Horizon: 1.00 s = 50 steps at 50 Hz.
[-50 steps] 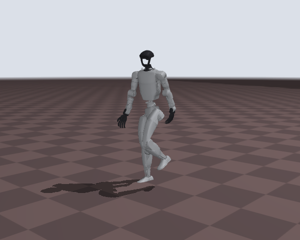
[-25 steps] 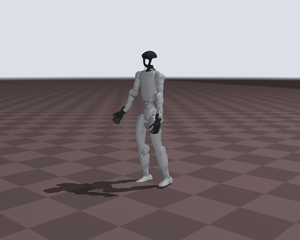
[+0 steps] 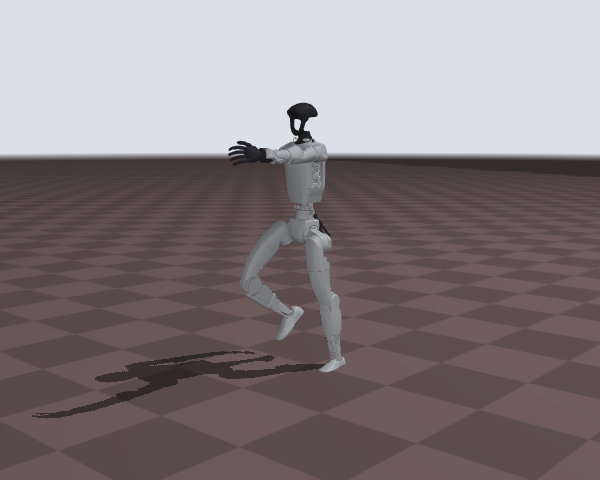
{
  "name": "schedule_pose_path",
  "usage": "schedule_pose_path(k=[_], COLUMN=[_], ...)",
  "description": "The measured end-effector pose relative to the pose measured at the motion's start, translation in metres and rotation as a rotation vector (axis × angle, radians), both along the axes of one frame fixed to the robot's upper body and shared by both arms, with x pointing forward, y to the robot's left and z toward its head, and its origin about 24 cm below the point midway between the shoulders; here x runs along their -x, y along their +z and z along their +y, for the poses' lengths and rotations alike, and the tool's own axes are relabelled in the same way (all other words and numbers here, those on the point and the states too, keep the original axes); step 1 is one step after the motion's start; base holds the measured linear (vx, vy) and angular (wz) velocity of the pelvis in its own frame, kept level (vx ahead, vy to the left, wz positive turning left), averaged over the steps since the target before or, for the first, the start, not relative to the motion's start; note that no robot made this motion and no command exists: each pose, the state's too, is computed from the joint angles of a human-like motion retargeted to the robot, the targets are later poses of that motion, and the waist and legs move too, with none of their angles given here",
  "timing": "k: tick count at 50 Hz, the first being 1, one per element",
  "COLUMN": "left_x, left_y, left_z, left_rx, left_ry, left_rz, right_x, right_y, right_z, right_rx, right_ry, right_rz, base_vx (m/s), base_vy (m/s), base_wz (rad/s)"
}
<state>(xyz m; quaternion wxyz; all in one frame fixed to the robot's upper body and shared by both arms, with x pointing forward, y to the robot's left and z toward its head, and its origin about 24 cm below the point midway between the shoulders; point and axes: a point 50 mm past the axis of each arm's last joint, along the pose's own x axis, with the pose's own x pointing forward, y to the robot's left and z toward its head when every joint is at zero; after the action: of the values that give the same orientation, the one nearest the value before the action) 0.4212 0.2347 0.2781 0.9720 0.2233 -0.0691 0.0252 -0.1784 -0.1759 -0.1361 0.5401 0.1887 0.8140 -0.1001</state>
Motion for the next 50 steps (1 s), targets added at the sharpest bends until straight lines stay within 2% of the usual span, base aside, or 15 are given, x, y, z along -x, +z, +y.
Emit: schedule_pose_path(k=[4, 7, 10, 13, 16, 20, 23, 26, 30, 33, 36, 39, 42, 45, 50], left_x=[0.009, 0.061, 0.176, 0.337, 0.486, 0.632, 0.693, 0.715, 0.692, 0.640, 0.548, 0.409, 0.259, 0.137, 0.006], left_y=[-0.141, -0.260, -0.377, -0.443, -0.447, -0.395, -0.350, -0.330, -0.351, -0.388, -0.431, -0.451, -0.421, -0.346, -0.125], left_z=[-0.024, -0.031, -0.023, -0.020, -0.039, -0.072, -0.076, -0.068, -0.057, -0.053, -0.042, -0.025, -0.020, -0.024, -0.013], left_rx=[0.126, 0.184, 0.096, 0.272, 0.541, 0.828, 0.900, 0.890, 0.814, 0.699, 0.522, 0.310, 0.296, 0.240, 0.130], left_ry=[-0.070, -0.060, -0.095, 0.013, 0.192, 0.293, 0.354, 0.406, 0.325, 0.173, 0.062, 0.099, 0.181, 0.060, 0.034], left_rz=[0.289, 0.590, 1.091, 1.521, 1.779, 2.057, 2.232, 2.298, 2.259, 2.162, 1.967, 1.620, 1.177, 0.879, 0.245], right_x=[-0.099, -0.211, -0.342, -0.468, -0.558, -0.593, -0.586, -0.580, -0.584, -0.592, -0.581, -0.536, -0.442, -0.297, -0.062], right_y=[-0.032, -0.037, -0.002, 0.086, 0.215, 0.371, 0.438, 0.462, 0.438, 0.373, 0.275, 0.165, 0.060, -0.014, -0.018], right_z=[-0.014, -0.038, -0.060, -0.082, -0.086, -0.083, -0.092, -0.100, -0.098, -0.085, -0.071, -0.063, -0.072, -0.076, -0.045], right_rx=[0.091, 0.268, 0.413, 0.561, 0.633, 0.642, 0.689, 0.733, 0.732, 0.687, 0.647, 0.623, 0.592, 0.410, 0.138], right_ry=[0.103, 0.141, 0.087, -0.069, -0.322, -0.533, -0.543, -0.554, -0.543, -0.489, -0.387, -0.216, 0.013, 0.269, 0.226], right_rz=[-0.219, -0.453, -0.750, -1.123, -1.549, -1.975, -2.114, -2.152, -2.103, -1.988, -1.801, -1.530, -1.180, -0.742, -0.105], base_vx=[0.10, 0.07, -0.08, -0.13, -0.04, -0.03, 0.00, 0.01, 0.00, 0.02, 0.08, 0.15, 0.01, -0.15, -0.08], base_vy=[-0.07, -0.20, -0.30, -0.15, -0.06, -0.05, -0.01, 0.00, 0.00, 0.02, 0.06, 0.14, 0.28, 0.21, 0.08], base_wz=[0.33, -1.01, -1.48, -0.53, -0.40, -0.13, 0.32, 0.55, 0.34, -0.27, -0.89, -0.61, 1.81, 2.16, 0.94])
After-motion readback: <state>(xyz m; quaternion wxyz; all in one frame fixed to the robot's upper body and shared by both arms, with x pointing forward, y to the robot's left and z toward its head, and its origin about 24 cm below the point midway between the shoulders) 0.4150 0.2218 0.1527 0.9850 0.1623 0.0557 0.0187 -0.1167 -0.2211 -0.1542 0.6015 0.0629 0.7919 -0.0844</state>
